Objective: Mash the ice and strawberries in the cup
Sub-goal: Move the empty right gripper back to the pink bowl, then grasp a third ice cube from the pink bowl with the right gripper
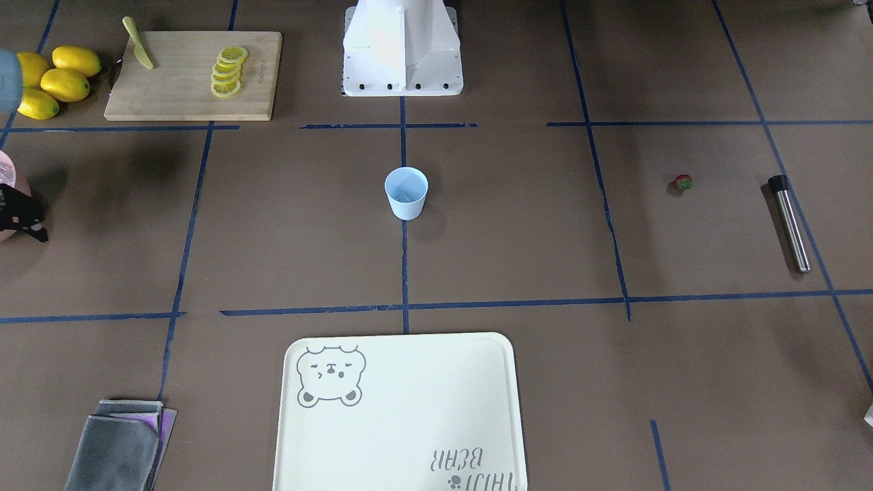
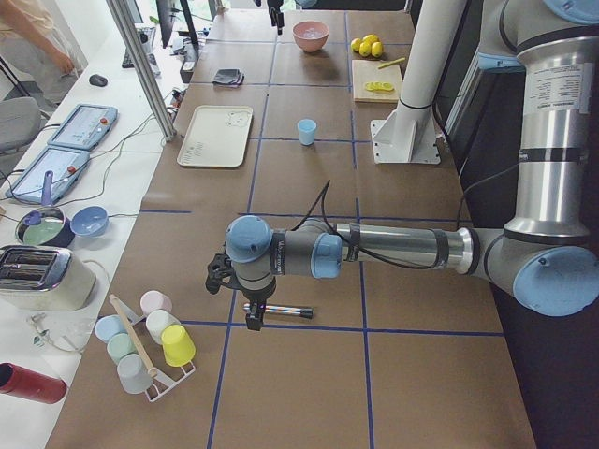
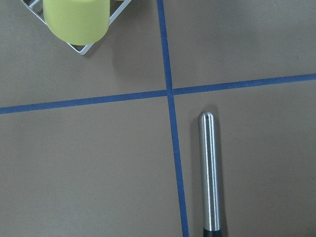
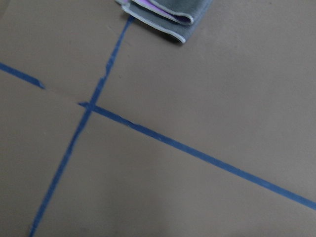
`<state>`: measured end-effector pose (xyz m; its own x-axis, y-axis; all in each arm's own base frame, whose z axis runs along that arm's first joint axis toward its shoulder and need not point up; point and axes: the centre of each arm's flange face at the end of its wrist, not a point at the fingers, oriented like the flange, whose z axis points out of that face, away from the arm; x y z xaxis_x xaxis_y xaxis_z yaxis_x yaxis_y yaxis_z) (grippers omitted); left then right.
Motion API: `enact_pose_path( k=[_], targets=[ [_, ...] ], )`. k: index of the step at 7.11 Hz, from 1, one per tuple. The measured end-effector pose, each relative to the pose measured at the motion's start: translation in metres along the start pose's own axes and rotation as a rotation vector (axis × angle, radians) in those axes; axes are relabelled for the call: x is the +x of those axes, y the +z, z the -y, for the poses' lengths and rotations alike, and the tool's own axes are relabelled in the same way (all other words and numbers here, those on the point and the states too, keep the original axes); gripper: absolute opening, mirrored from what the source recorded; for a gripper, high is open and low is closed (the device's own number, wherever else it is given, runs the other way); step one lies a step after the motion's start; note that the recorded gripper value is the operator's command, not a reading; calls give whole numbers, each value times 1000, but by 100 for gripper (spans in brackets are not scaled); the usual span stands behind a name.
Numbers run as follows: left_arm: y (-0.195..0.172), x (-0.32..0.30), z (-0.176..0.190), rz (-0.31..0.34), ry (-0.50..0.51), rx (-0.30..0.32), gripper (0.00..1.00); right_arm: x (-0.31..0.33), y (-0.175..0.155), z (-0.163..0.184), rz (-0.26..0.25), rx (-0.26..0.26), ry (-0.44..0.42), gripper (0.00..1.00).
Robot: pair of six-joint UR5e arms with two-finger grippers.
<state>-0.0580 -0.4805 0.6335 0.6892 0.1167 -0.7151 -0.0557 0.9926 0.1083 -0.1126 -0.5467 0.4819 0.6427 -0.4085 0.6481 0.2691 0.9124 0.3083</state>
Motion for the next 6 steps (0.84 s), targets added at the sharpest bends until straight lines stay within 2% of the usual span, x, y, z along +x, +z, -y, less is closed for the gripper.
enact_pose_path(
  k=[3,4,6],
  targets=[
    [1,-1,0,-1,0,-3,100,63,24,-109,-4,33,-20,99],
    [1,-1,0,-1,1,-2,100,74,32,-137,-17,28,-12,99],
    [0,0,0,-1,3,1,100,87,43,-171,-55,0,15,95]
  ],
)
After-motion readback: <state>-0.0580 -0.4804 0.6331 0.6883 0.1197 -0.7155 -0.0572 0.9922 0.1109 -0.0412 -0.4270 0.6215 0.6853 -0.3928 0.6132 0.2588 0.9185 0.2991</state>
